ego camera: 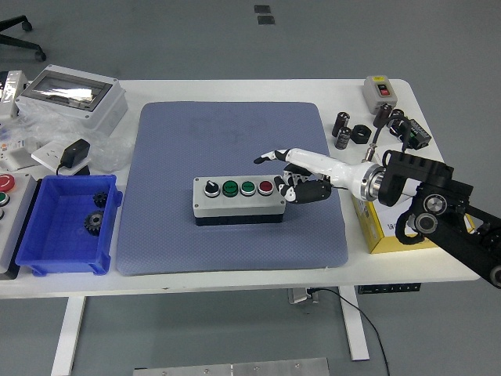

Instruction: Pick up the button,place it on the desk,press the button,press the button

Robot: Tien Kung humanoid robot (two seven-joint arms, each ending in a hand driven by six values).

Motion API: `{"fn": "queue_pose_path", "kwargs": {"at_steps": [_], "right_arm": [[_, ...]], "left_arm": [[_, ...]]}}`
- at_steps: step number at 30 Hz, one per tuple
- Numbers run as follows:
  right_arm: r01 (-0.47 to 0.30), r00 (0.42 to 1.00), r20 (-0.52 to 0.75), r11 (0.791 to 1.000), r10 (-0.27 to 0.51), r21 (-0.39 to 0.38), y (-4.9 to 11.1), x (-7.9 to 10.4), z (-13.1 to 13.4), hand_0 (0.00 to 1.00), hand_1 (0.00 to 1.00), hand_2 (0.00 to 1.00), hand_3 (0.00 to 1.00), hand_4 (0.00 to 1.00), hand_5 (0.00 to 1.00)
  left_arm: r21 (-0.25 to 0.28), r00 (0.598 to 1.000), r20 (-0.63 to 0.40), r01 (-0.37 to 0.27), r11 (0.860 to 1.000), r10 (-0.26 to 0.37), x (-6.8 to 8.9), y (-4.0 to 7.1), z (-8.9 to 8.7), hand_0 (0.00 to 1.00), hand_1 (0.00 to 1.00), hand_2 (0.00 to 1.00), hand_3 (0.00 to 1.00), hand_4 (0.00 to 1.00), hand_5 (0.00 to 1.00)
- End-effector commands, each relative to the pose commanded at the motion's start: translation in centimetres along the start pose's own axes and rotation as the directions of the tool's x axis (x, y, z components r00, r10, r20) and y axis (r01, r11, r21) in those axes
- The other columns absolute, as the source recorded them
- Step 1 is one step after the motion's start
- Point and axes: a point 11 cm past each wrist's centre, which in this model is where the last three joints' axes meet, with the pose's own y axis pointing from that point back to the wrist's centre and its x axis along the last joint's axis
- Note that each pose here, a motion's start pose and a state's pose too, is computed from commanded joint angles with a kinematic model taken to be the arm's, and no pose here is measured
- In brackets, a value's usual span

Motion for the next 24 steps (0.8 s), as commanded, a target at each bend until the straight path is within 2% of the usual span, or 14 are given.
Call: {"fn": "queue_pose_path", "kwargs": {"at_steps": [3,4,5,6,10,11,14,16,17,19,22,23,24], "right_arm": [[-0.143,0.990,0.014,0.989,0.143,0.037,0.4,0.8,0.4,0.079,0.124,0.177,0.874,0.149,0.094],[-0.190,0.982,0.021,0.981,0.189,0.045,0.5,1.1,0.7,0.079,0.124,0.177,0.874,0.149,0.094],[-0.244,0.969,0.045,0.968,0.242,0.053,0.7,1.3,1.0,0.083,0.122,0.181,0.793,0.178,0.085],[-0.291,0.955,0.076,0.955,0.286,0.058,0.8,1.5,1.3,0.083,0.122,0.181,0.793,0.178,0.085],[-0.490,0.850,0.240,0.871,0.469,0.032,2.3,2.5,3.7,0.083,0.122,0.181,0.793,0.178,0.085],[-0.530,0.819,0.271,0.848,0.506,0.015,2.8,2.7,4.5,0.110,0.217,0.374,0.744,0.565,0.158],[-0.645,0.701,0.355,0.762,0.619,-0.055,4.6,3.2,7.4,0.110,0.217,0.374,0.744,0.565,0.158],[-0.686,0.641,0.394,0.722,0.659,-0.092,5.3,3.1,8.9,0.110,0.217,0.374,0.744,0.565,0.158],[-0.699,0.616,0.414,0.707,0.670,-0.106,5.6,2.9,9.4,0.555,0.661,0.690,0.804,0.673,0.272],[-0.716,0.569,0.467,0.687,0.677,-0.125,6.1,2.3,10.4,0.555,0.661,0.690,0.804,0.673,0.272],[-0.732,0.519,0.530,0.669,0.671,-0.131,6.4,1.6,10.9,0.555,0.661,0.690,0.804,0.673,0.272],[-0.736,0.504,0.547,0.664,0.668,-0.132,6.5,1.4,10.9,0.712,0.728,0.747,0.808,0.709,0.334],[-0.740,0.489,0.565,0.659,0.665,-0.135,6.6,1.2,11.0,0.712,0.728,0.747,0.808,0.709,0.334]], "left_arm": [[0.003,1.000,0.000,0.000,1.000,0.000,-0.1,0.0,-0.1,0.542,0.456,0.458,0.614,0.055,0.002],[0.004,1.000,0.000,0.000,1.000,0.000,-0.1,0.0,-0.2,0.542,0.456,0.458,0.614,0.055,0.002],[0.005,1.000,0.000,0.000,1.000,0.000,-0.1,0.0,-0.2,0.543,0.456,0.459,0.615,0.053,0.002],[0.006,1.000,0.001,0.000,1.000,0.000,-0.2,-0.1,-0.3,0.543,0.456,0.459,0.615,0.053,0.002],[0.007,1.000,0.006,-0.005,1.000,0.005,-0.2,0.0,-0.2,0.543,0.456,0.459,0.615,0.053,0.002],[0.007,1.000,0.007,-0.008,1.000,0.008,-0.2,0.0,-0.1,0.543,0.456,0.457,0.616,0.049,0.002],[0.007,1.000,0.013,-0.015,1.000,0.015,-0.2,0.0,0.1,0.543,0.456,0.457,0.616,0.049,0.002],[0.006,1.000,0.018,-0.017,1.000,0.017,-0.2,0.0,0.2,0.543,0.456,0.457,0.616,0.049,0.002],[0.005,1.000,0.020,-0.018,1.000,0.018,-0.2,0.0,0.3,0.547,0.458,0.459,0.616,0.065,0.002],[0.004,0.999,0.024,-0.021,1.000,0.021,-0.2,0.1,0.4,0.547,0.458,0.459,0.616,0.065,0.002],[0.006,0.999,0.028,-0.025,1.000,0.025,0.0,0.1,0.3,0.547,0.458,0.459,0.616,0.065,0.002],[0.007,0.999,0.029,-0.026,1.000,0.026,0.0,0.0,0.3,0.552,0.461,0.462,0.614,0.083,0.002],[0.010,0.999,0.031,-0.027,1.000,0.027,0.1,0.0,0.2,0.552,0.461,0.462,0.614,0.083,0.002]]}}
